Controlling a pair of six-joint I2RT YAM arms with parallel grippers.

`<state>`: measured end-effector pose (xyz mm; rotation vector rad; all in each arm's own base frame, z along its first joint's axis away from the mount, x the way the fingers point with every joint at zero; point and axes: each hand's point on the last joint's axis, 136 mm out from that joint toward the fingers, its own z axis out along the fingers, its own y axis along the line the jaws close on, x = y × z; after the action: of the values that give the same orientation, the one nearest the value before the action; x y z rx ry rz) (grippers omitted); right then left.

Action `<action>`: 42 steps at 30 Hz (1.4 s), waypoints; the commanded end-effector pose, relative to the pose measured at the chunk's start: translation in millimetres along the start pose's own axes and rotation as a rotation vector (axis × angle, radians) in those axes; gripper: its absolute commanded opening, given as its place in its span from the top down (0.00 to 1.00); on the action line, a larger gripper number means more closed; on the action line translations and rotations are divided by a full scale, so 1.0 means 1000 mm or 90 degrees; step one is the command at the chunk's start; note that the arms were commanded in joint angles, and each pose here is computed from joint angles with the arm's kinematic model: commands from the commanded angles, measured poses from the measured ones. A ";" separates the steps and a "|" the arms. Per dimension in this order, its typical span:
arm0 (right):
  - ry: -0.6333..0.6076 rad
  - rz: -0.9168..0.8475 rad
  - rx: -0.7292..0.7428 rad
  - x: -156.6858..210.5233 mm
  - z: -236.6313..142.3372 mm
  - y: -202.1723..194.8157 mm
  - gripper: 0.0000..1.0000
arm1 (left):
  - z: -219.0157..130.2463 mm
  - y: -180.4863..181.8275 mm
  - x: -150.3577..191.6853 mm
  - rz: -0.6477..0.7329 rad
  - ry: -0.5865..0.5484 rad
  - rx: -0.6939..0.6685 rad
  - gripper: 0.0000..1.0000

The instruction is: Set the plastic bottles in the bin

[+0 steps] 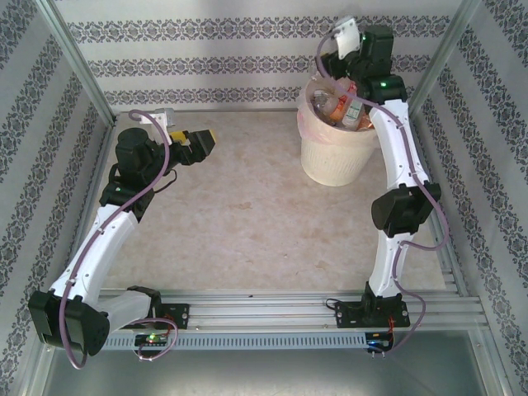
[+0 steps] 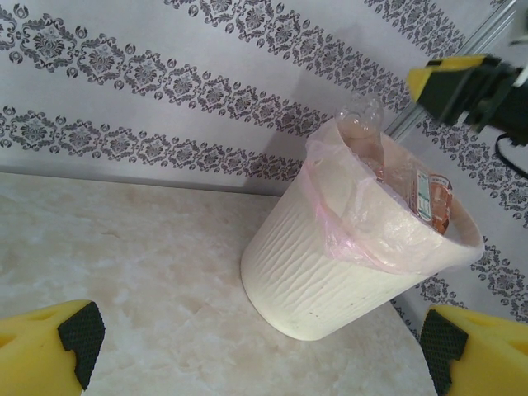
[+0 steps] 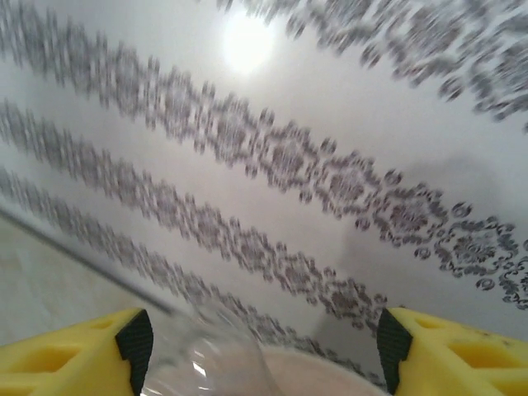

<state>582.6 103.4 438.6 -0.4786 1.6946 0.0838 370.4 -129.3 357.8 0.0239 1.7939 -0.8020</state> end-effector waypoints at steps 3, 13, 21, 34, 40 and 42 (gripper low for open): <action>-0.034 0.128 -0.053 -0.012 0.019 0.025 0.25 | -0.002 -0.002 -0.004 0.016 -0.003 -0.005 0.00; 0.147 0.093 0.159 0.077 0.054 -0.008 0.45 | 0.000 0.004 0.002 0.017 0.006 -0.020 0.00; 0.215 0.156 0.070 0.107 0.030 0.014 0.52 | 0.000 0.007 0.005 0.016 0.011 -0.025 0.00; 0.079 0.177 -0.040 0.035 -0.011 0.014 0.30 | -0.006 0.027 0.005 0.013 0.004 -0.103 0.00; -0.015 0.169 -0.051 -0.020 -0.066 0.025 0.20 | -0.041 0.085 0.004 0.005 -0.032 -0.339 0.00; -0.027 0.161 -0.047 -0.023 -0.084 0.035 0.17 | -0.063 0.108 0.002 0.010 -0.052 -0.445 0.00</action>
<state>532.7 104.1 411.5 -0.2902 1.8686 0.3116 375.8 -64.1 323.4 -0.2674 1.8938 -0.4196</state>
